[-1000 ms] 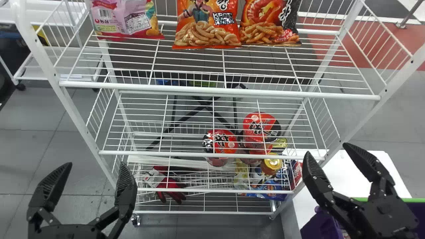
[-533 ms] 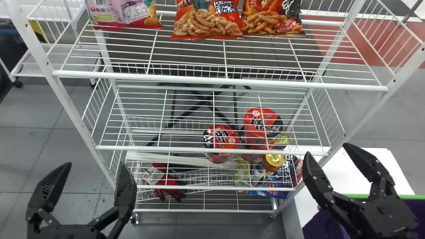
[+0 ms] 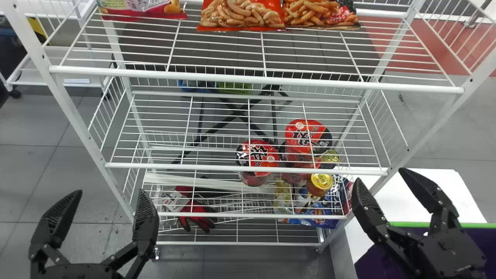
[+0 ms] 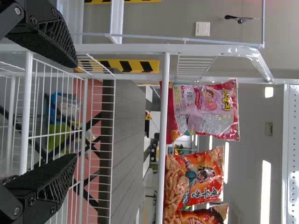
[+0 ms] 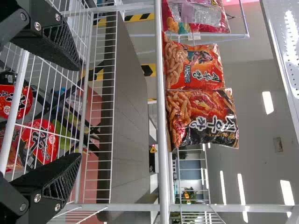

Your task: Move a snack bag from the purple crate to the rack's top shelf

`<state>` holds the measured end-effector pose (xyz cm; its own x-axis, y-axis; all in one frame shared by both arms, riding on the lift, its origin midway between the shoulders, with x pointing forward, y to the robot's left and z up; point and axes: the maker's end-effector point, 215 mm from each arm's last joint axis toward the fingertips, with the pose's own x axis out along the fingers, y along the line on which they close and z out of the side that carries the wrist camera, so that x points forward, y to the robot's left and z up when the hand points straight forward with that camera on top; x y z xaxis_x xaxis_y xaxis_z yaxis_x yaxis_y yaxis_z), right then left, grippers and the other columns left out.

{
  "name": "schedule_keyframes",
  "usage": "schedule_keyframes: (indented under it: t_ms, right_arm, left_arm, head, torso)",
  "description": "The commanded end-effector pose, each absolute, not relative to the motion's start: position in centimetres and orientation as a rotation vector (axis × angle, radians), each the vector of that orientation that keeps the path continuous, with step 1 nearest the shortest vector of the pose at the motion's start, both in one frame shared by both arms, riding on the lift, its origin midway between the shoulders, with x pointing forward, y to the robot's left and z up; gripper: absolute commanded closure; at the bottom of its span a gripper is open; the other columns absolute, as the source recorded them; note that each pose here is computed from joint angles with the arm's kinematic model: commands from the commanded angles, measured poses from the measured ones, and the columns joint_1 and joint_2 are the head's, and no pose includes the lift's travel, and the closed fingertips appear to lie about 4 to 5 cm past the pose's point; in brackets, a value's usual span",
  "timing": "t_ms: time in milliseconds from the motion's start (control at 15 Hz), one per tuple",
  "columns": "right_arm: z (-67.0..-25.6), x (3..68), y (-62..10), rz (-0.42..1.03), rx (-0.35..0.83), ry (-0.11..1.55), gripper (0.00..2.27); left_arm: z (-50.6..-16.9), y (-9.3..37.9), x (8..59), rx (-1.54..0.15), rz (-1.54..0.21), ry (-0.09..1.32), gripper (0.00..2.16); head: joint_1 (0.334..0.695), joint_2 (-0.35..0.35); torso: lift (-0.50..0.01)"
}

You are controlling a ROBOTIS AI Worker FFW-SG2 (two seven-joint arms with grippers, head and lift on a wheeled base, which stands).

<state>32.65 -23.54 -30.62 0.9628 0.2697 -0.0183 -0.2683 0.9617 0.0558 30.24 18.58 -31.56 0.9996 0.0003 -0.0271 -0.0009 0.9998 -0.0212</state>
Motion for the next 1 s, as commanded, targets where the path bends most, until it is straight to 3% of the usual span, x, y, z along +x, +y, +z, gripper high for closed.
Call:
schedule_keyframes:
  t_ms: [0,933]
  right_arm:
    - [-30.64,32.66,-23.68,0.270,0.051,0.026,0.18]
    - [-31.07,32.53,-23.68,0.275,0.047,0.038,0.18]
  left_arm:
    - [-31.77,18.56,30.19,-0.019,0.000,0.030,0.15]
    - [-32.14,17.92,29.99,-0.015,0.003,0.033,0.15]
  head:
    - [0.695,-0.092]
    - [0.695,-0.105]
  torso:
    - [-0.285]
    - [-0.341]
